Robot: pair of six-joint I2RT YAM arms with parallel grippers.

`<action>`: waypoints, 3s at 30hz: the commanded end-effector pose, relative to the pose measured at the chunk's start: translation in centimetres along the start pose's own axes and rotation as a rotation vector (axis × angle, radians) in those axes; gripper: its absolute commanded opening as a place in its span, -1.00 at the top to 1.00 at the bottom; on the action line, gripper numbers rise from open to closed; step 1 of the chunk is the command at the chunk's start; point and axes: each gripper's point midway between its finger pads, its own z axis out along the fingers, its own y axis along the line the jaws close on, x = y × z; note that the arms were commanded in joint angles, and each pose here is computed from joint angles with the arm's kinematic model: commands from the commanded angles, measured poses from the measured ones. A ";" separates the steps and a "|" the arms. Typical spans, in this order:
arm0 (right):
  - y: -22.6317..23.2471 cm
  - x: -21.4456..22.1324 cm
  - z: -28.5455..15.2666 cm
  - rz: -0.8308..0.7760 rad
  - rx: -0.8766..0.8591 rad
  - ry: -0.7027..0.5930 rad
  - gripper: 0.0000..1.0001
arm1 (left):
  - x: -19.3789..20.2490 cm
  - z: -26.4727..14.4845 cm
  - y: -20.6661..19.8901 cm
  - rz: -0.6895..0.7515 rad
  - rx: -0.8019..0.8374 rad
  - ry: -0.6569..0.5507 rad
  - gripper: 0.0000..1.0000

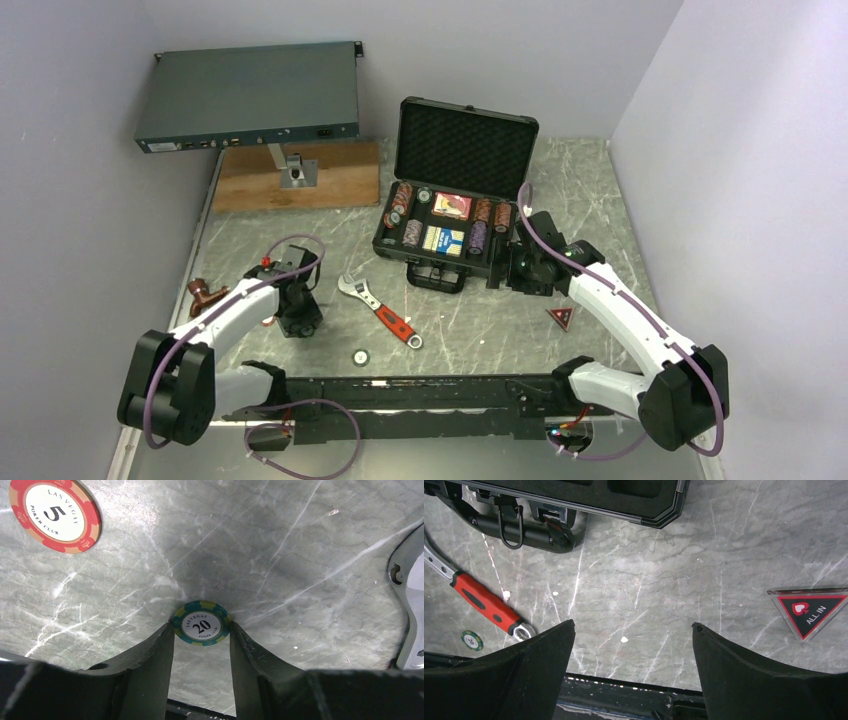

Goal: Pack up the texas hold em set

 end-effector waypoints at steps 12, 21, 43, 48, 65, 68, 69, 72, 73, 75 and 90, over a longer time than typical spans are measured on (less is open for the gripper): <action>0.7 -0.9 0.0 -0.008 -0.021 -0.013 -0.79 | -2.7 -0.2 -1.2 0.059 0.082 -0.142 0.31; 0.8 -1.2 0.1 -0.001 -0.022 -0.016 -0.79 | -3.5 -2.1 -1.6 0.067 0.132 -0.189 0.31; 0.7 -1.0 -0.1 0.004 -0.023 -0.023 -0.79 | -7.5 -8.4 -9.3 0.213 0.332 -0.313 0.27; 0.4 -0.8 -0.2 0.004 -0.015 -0.026 -0.79 | -8.7 -9.6 -11.8 0.249 0.365 -0.335 0.26; -0.8 -0.6 -0.8 -0.001 0.029 -0.054 -0.81 | -11.2 -11.2 -21.9 0.385 0.454 -0.307 0.27; -1.0 -0.5 -0.9 -0.001 0.037 -0.057 -0.81 | -11.2 -10.9 -23.5 0.416 0.457 -0.292 0.27; -1.1 -0.5 -0.9 -0.001 0.040 -0.058 -0.81 | -11.2 -10.7 -24.0 0.422 0.454 -0.286 0.28; -1.2 -0.5 -1.0 -0.002 0.045 -0.060 -0.82 | -11.1 -9.6 -25.1 0.441 0.446 -0.257 0.27; -1.3 -0.4 -1.1 -0.004 0.045 -0.061 -0.82 | -11.0 -9.3 -25.5 0.447 0.451 -0.249 0.27; -1.4 -0.4 -1.1 -0.004 0.050 -0.062 -0.82 | -10.7 -8.5 -26.3 0.463 0.455 -0.226 0.28; -1.6 -0.4 -1.2 -0.008 0.058 -0.064 -0.83 | -10.3 -5.6 -27.7 0.550 0.406 -0.163 0.04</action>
